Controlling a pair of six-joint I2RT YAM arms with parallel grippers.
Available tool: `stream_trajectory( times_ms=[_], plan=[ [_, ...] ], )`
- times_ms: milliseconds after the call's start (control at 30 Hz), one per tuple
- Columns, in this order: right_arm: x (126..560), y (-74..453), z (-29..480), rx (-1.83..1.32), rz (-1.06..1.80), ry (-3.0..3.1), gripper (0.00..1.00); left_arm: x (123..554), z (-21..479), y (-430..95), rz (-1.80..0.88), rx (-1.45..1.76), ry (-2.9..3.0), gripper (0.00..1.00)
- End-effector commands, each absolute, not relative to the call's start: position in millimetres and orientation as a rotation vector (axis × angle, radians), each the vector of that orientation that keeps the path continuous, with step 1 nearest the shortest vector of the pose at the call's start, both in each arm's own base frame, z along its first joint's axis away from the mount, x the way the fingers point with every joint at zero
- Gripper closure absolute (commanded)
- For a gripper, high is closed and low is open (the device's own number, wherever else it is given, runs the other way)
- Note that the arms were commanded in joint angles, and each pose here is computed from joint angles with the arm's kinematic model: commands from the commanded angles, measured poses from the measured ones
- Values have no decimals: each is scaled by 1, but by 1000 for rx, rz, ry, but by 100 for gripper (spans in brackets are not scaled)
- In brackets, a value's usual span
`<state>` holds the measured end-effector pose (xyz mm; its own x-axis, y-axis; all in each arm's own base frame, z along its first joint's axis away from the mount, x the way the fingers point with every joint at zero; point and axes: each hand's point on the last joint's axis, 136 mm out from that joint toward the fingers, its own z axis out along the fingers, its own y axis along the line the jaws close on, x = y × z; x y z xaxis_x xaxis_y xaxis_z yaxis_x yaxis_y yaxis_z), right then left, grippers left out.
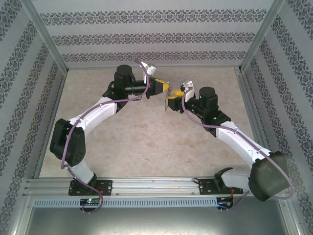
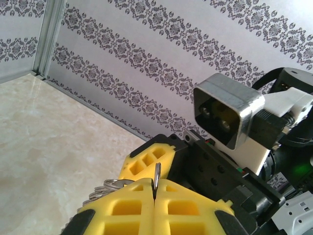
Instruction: Put the keys on the keyring
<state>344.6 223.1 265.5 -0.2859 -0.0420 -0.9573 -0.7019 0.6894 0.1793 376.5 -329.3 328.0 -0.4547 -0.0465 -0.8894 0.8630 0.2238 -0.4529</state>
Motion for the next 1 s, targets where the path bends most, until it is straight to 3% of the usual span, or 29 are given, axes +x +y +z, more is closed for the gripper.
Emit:
stream_trajectory(
  times_ms=[0,367,967],
  plan=[
    [345,212,268,-538,673,1732,45,366,362,-332,-1344,811,1559,100],
    [348,189,247,-422,536,1726,39,366,370,-331,-1344,788,1556,100],
    [365,218,264,-433,451,1623,39,368,369,-334,-1338,761,1578,100]
  ],
)
